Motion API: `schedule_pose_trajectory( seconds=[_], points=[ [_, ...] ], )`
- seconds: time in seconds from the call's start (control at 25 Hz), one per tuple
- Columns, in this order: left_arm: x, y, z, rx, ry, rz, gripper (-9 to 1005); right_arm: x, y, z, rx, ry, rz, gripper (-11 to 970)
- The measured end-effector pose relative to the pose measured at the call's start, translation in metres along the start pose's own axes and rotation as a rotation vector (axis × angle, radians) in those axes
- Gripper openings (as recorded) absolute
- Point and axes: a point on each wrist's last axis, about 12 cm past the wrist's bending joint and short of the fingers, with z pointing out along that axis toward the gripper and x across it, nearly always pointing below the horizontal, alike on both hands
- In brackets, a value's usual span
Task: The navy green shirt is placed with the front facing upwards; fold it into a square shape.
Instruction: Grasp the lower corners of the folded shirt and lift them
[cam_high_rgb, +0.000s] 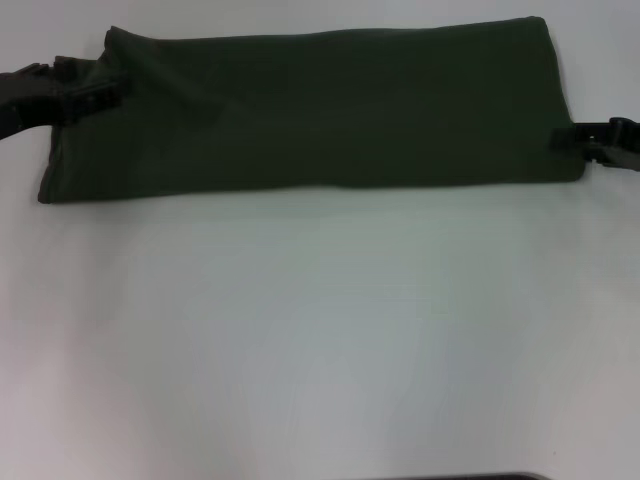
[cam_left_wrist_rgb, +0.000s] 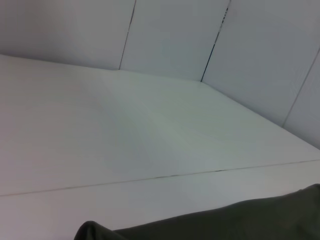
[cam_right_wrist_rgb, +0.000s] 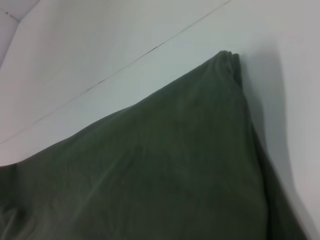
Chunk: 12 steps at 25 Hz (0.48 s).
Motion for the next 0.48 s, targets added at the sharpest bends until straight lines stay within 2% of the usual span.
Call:
schedule_pose_trajectory(
  seconds=[0.4, 0.48],
  points=[
    [-0.0013, 0.0024, 0.0010, -0.019, 0.001, 0.004, 921, 0.0025, 0.0068, 0.0077, -0.019, 0.016, -0.008, 552],
    [-0.0013, 0.0028, 0.0008, -0.022, 0.002, 0.005, 921, 0.0026, 0.0069, 0.0078, -0.019, 0.018, -0.011, 526]
  ],
)
